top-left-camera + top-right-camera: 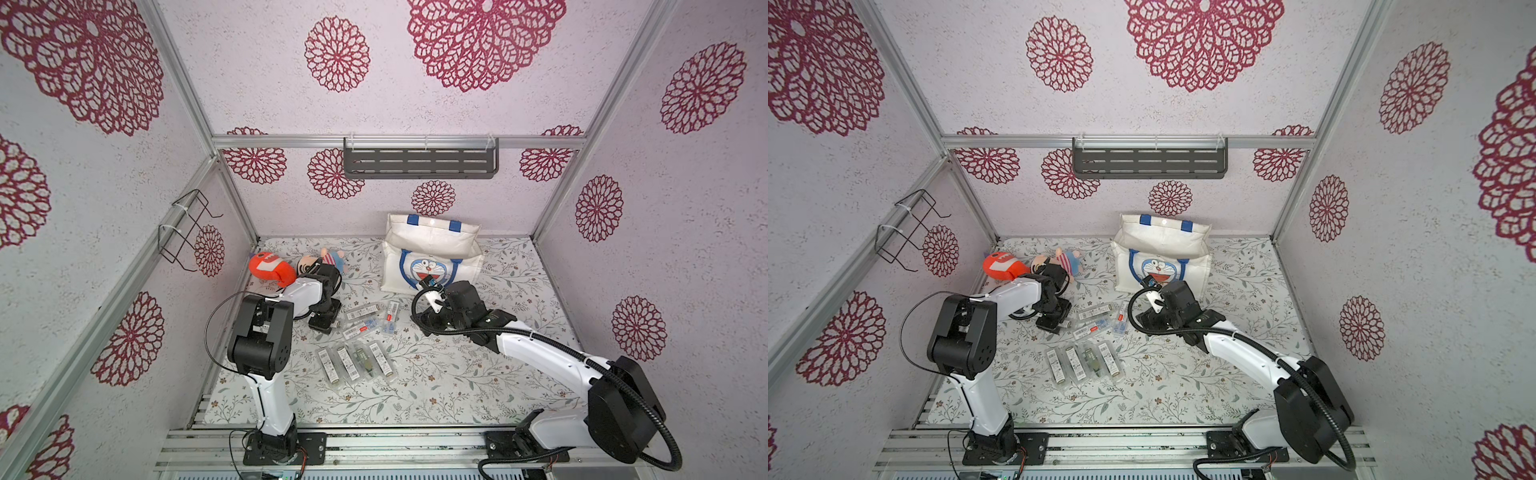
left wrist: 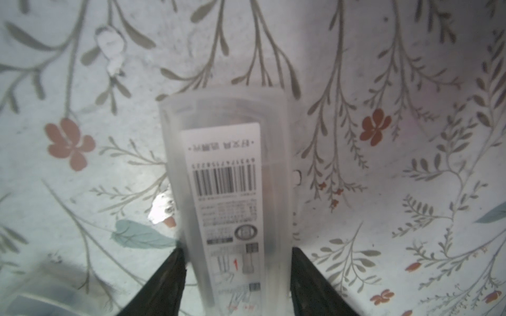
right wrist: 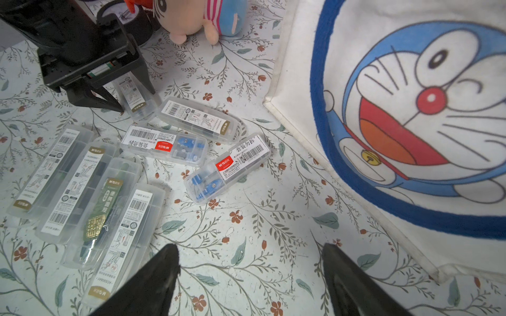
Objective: Put the compass set into the canvas bag
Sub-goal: Pick up the compass set at the center of the board.
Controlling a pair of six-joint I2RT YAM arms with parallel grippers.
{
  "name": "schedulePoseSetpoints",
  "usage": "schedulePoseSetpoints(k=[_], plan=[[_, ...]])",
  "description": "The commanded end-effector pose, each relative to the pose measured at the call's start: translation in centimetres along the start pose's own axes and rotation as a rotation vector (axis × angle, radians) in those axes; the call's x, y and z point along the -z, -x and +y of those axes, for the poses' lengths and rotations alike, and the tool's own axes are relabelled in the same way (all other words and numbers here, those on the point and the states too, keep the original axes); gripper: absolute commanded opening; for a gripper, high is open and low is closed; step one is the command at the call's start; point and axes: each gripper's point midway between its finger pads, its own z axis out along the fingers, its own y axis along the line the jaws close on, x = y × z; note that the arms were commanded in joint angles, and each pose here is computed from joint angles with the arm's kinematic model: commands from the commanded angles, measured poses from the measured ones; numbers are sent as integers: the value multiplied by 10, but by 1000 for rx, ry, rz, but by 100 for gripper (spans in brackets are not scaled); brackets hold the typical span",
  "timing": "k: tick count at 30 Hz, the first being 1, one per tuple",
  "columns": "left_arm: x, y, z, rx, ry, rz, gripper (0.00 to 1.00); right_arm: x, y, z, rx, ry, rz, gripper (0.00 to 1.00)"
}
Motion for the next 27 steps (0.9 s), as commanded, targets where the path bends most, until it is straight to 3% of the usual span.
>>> schedulePoseSetpoints(k=[1,11,16,22,27], plan=[[-12,-1,5,15,35,6,59,9,16,3,16,1,-60,85],[14,14,6,-53,-24,-95,37,11,20,2,-16,-8,-69,86],[41,23,8,-131,-118,-171,36,12,25,3,-103,6,-72,87],[89,11,-22,-459,-348,-259,32,15,30,15,-230,95,-44,83],[138,-34,-37,-933,-518,-381,29,22,39,8,-368,109,-33,83]])
